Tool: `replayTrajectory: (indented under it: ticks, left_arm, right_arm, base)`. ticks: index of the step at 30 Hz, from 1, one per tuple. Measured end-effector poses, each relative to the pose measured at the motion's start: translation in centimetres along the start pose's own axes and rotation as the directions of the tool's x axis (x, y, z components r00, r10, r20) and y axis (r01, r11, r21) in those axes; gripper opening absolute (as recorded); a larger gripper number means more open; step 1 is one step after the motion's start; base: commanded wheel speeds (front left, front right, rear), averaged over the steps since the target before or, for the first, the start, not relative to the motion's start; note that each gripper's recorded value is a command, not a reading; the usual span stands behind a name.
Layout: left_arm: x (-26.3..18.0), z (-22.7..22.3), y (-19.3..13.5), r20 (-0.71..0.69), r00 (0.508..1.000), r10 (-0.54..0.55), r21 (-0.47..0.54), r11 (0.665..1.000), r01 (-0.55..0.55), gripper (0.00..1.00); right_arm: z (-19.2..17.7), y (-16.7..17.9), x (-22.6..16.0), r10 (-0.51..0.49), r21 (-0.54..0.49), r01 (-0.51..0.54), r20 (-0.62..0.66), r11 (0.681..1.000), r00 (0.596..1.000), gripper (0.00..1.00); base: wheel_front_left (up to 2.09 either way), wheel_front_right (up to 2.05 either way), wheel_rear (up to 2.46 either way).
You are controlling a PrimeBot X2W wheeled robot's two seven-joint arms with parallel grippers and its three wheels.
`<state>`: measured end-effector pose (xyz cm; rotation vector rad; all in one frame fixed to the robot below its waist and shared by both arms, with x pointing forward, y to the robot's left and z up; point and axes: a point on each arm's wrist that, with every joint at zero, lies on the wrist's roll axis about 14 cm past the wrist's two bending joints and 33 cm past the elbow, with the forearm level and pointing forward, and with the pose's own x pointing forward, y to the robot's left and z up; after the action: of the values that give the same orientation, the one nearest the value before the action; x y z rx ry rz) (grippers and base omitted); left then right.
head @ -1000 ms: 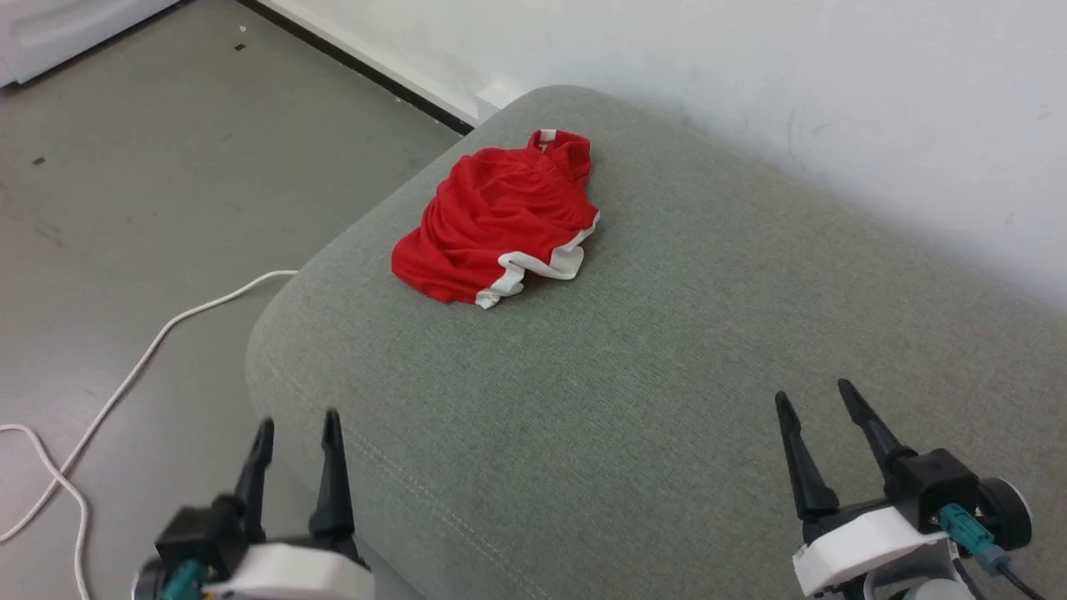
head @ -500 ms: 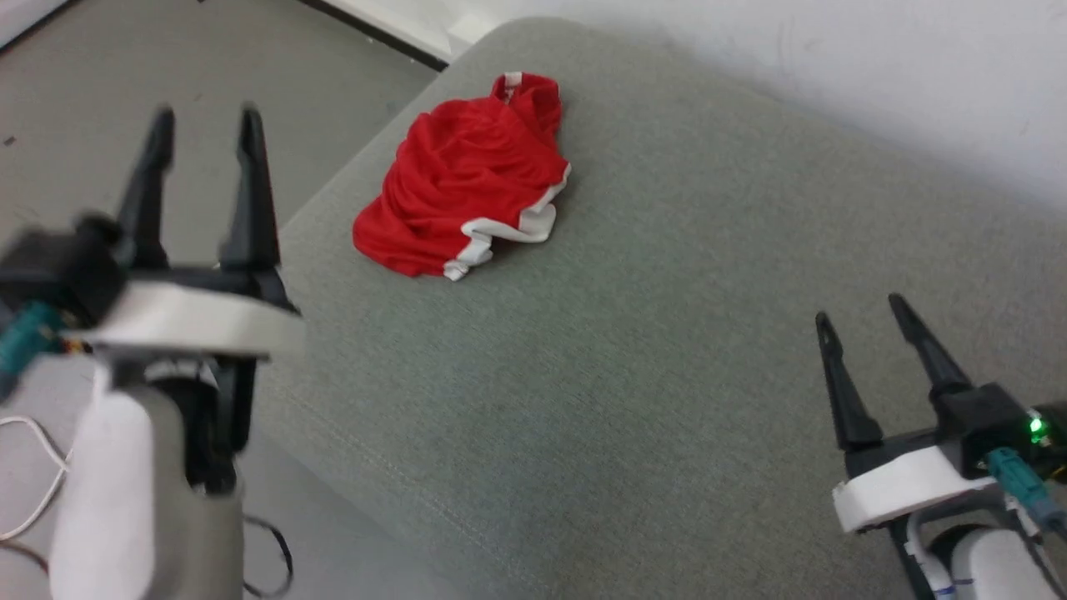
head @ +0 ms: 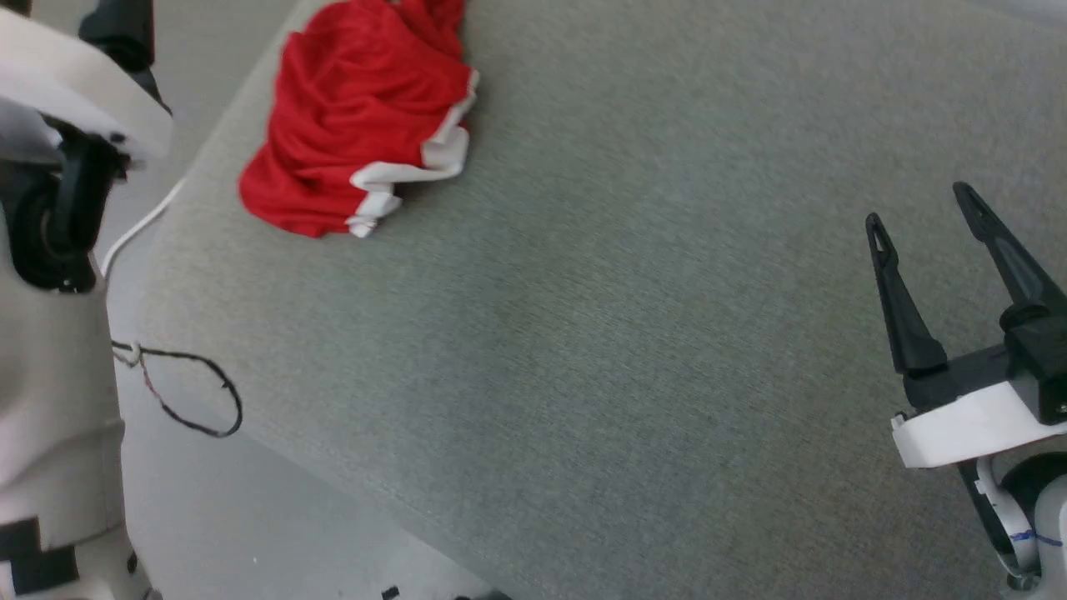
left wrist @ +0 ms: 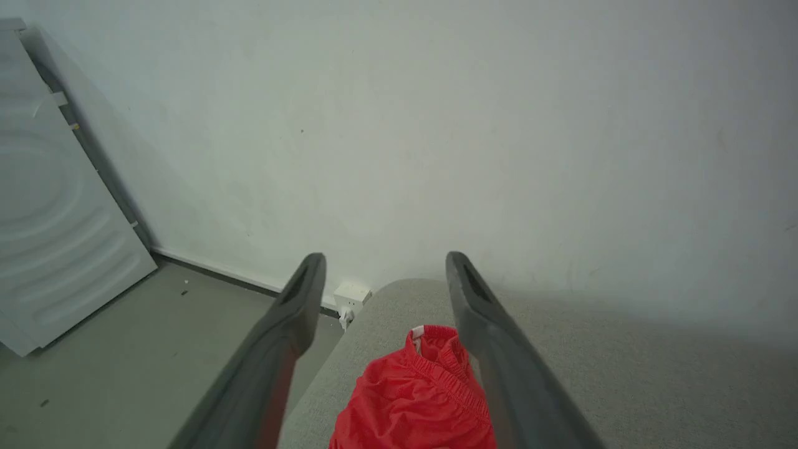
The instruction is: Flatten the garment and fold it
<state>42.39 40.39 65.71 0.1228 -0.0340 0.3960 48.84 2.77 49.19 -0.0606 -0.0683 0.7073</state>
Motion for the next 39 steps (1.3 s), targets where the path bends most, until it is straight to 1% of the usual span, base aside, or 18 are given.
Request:
replayTrajectory:
  ticks: [3,6,11,16,24,25,26,34,39]
  left_arm:
    - [2.3,-3.5,-1.2,-0.125,0.992,-0.023,-0.010,1.000,0.022,1.00]
    - [3.6,-7.8,-2.0,-0.262,0.965,-0.031,-0.015,1.000,0.028,1.00]
    - [4.0,-14.8,-3.2,-0.472,0.881,-0.039,-0.010,0.999,0.039,1.00]
    - [4.1,-19.7,-5.2,-0.579,0.812,-0.074,-0.058,0.997,0.050,1.00]
    - [2.8,-25.9,-5.4,-0.709,0.703,-0.050,-0.029,0.999,0.041,1.00]
    - [2.5,-26.5,-5.4,-0.722,0.690,-0.048,-0.027,0.999,0.041,0.26]
    - [2.5,-26.8,-5.4,-0.727,0.685,-0.046,-0.024,0.999,0.043,0.00]
    - [2.5,-26.2,-4.9,-0.691,0.721,-0.048,-0.012,0.998,0.055,0.00]
    - [3.2,-23.6,-3.6,-0.638,0.769,-0.035,0.015,0.998,0.058,0.00]
  right_arm:
    - [-1.8,-1.0,-0.2,-0.019,0.023,0.020,-0.031,1.000,0.999,1.00]
    - [-3.2,-1.9,-0.5,-0.039,0.041,0.041,-0.060,0.998,0.997,1.00]
    - [-5.5,-3.3,-1.4,-0.072,0.048,0.078,-0.112,0.996,0.991,1.00]
    - [-7.3,-4.9,-2.0,-0.103,0.041,0.110,-0.150,0.993,0.983,1.00]
    - [-9.4,-6.5,-3.3,-0.139,0.037,0.150,-0.208,0.988,0.968,1.00]
    - [-9.5,-6.6,-3.4,-0.140,0.036,0.151,-0.212,0.988,0.967,1.00]
    - [-9.7,-6.6,-3.5,-0.141,0.037,0.152,-0.217,0.988,0.966,1.00]
    - [-9.2,-6.0,-3.2,-0.123,0.048,0.136,-0.210,0.990,0.970,1.00]
    - [-8.1,-5.3,-3.0,-0.118,0.055,0.131,-0.190,0.990,0.975,1.00]
  base:
    - [0.00,0.00,0.00]
    - [0.00,0.00,0.00]
    - [0.00,0.00,0.00]
    - [0.00,0.00,0.00]
    - [0.00,0.00,0.00]
    - [0.00,0.00,0.00]
    - [0.00,0.00,0.00]
    - [0.00,0.00,0.00]
    - [0.00,0.00,0.00]
